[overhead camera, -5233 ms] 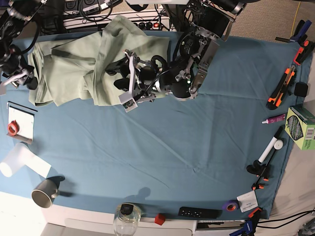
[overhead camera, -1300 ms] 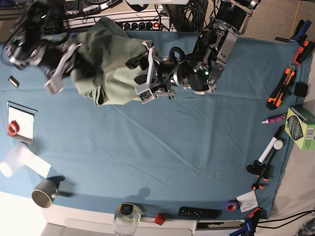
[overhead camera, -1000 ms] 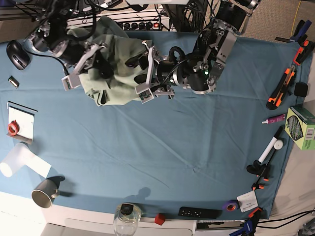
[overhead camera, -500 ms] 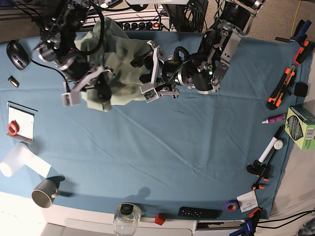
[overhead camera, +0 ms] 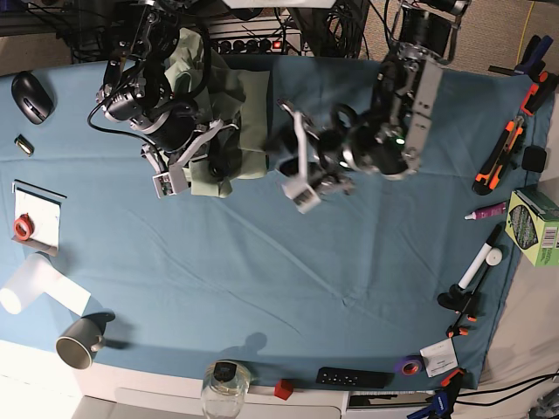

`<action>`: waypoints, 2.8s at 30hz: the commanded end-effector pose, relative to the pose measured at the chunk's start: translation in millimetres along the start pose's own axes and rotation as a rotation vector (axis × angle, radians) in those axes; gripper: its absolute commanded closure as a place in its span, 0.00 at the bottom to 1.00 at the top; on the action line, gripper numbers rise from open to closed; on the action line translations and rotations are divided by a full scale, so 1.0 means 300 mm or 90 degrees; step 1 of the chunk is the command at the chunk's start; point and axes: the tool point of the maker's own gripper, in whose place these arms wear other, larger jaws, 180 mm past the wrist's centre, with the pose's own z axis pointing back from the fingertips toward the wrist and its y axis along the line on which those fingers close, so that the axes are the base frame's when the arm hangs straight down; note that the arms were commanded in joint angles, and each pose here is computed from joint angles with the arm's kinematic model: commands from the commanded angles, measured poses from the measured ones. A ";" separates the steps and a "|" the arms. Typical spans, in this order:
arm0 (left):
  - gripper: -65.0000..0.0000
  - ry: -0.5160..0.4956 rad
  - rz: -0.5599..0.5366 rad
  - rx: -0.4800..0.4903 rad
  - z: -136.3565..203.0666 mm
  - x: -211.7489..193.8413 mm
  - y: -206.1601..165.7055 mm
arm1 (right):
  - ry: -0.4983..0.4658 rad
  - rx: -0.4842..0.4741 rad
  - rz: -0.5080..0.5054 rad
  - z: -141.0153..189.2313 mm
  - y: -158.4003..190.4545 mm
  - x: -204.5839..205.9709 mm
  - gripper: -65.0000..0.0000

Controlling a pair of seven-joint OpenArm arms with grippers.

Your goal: Fold the T-shirt properly

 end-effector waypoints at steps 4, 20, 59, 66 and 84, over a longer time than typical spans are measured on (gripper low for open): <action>0.95 -0.070 0.029 0.024 0.067 0.075 0.072 | -0.054 0.003 0.009 0.008 0.007 0.069 1.00; 0.97 -0.058 0.031 0.048 0.126 0.037 0.139 | -0.060 -0.007 0.023 0.008 -0.002 0.075 0.90; 0.60 0.068 -0.013 0.138 0.239 -0.132 0.280 | -0.103 0.021 0.032 0.141 -0.117 0.128 0.75; 0.56 0.114 0.074 0.167 0.264 -0.271 0.283 | -0.125 -0.131 0.057 0.326 -0.378 0.182 0.99; 0.43 0.064 0.213 0.031 0.178 -0.374 -0.099 | -0.130 -0.227 0.004 0.364 -0.618 0.193 0.65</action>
